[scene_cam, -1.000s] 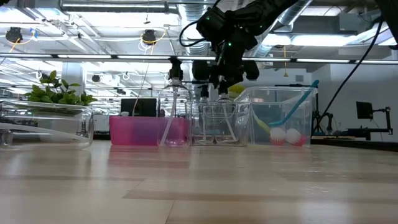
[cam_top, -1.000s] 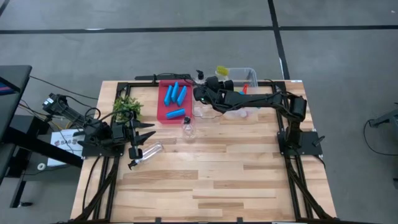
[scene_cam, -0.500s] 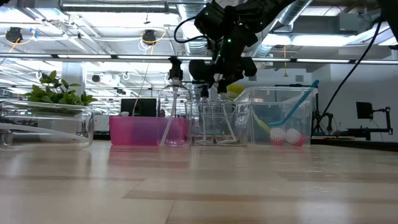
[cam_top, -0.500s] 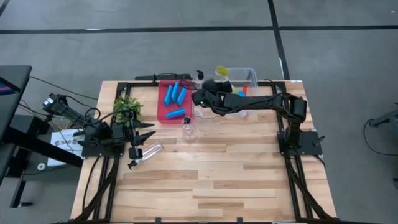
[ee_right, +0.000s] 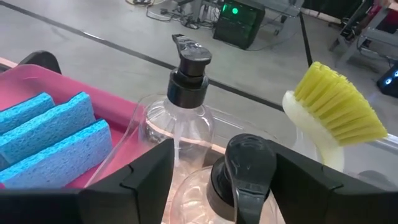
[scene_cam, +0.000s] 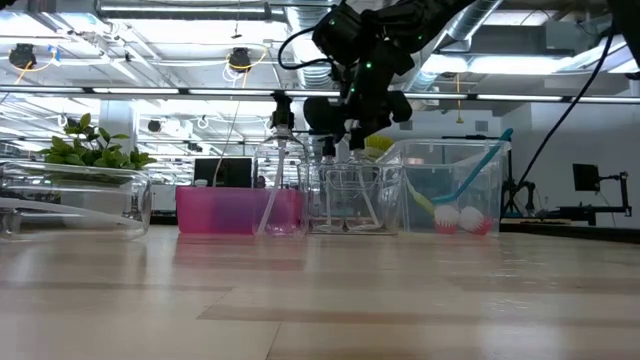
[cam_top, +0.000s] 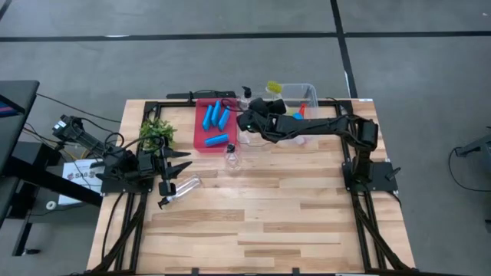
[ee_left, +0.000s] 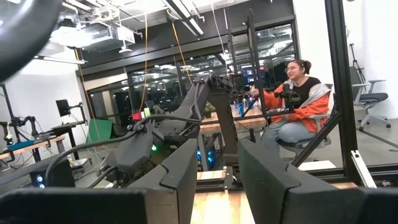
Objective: Pick & Place Kitchen Sink Supplies
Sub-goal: Put the spray bottle into the transparent bin
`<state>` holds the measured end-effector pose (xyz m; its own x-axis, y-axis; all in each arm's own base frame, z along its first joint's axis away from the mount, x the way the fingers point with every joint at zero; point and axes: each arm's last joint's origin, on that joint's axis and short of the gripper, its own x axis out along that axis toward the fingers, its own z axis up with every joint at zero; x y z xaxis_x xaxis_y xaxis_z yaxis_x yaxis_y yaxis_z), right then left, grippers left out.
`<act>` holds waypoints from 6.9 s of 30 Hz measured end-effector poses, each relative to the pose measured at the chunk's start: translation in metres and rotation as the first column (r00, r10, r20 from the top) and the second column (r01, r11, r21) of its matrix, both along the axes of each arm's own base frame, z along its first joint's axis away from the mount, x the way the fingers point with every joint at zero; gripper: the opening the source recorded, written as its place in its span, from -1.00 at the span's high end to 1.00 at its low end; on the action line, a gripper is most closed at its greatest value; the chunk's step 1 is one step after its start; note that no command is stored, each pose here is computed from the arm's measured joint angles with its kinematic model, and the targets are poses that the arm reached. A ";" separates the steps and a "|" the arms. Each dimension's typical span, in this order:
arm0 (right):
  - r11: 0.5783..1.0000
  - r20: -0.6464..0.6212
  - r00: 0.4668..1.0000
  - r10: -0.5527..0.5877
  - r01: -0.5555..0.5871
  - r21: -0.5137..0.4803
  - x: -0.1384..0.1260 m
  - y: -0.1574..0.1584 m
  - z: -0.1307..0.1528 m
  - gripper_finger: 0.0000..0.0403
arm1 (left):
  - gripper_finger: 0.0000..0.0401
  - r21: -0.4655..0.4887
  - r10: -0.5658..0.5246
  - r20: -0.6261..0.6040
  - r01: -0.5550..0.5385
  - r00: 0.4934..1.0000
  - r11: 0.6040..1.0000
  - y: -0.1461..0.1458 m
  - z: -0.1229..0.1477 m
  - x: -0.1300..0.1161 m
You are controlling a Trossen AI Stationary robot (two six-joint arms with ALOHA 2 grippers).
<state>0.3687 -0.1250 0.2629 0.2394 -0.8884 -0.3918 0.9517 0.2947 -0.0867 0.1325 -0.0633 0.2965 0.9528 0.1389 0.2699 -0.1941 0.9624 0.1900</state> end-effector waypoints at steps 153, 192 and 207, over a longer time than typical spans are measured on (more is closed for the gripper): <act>0.405 -0.126 0.437 0.891 -0.889 -0.214 -0.111 0.219 0.001 0.44 | -0.01 -0.132 0.274 -0.494 -0.382 0.825 0.915 0.025 -0.094 0.118; 0.409 -0.124 0.437 0.891 -0.891 -0.198 -0.111 0.219 -0.001 0.44 | -0.01 -0.211 0.276 -0.467 -0.409 0.840 0.888 0.056 -0.099 0.130; 0.409 -0.123 0.437 0.891 -0.891 -0.198 -0.111 0.219 -0.001 0.44 | -0.01 -0.251 0.197 -0.456 -0.338 0.868 0.907 0.067 -0.097 0.133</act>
<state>0.2573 0.0942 0.2621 0.9452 -0.2274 -0.2341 0.1644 0.9514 -0.2602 0.2653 0.0034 0.1997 0.8784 0.4139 -0.2388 -0.4241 0.9056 0.0096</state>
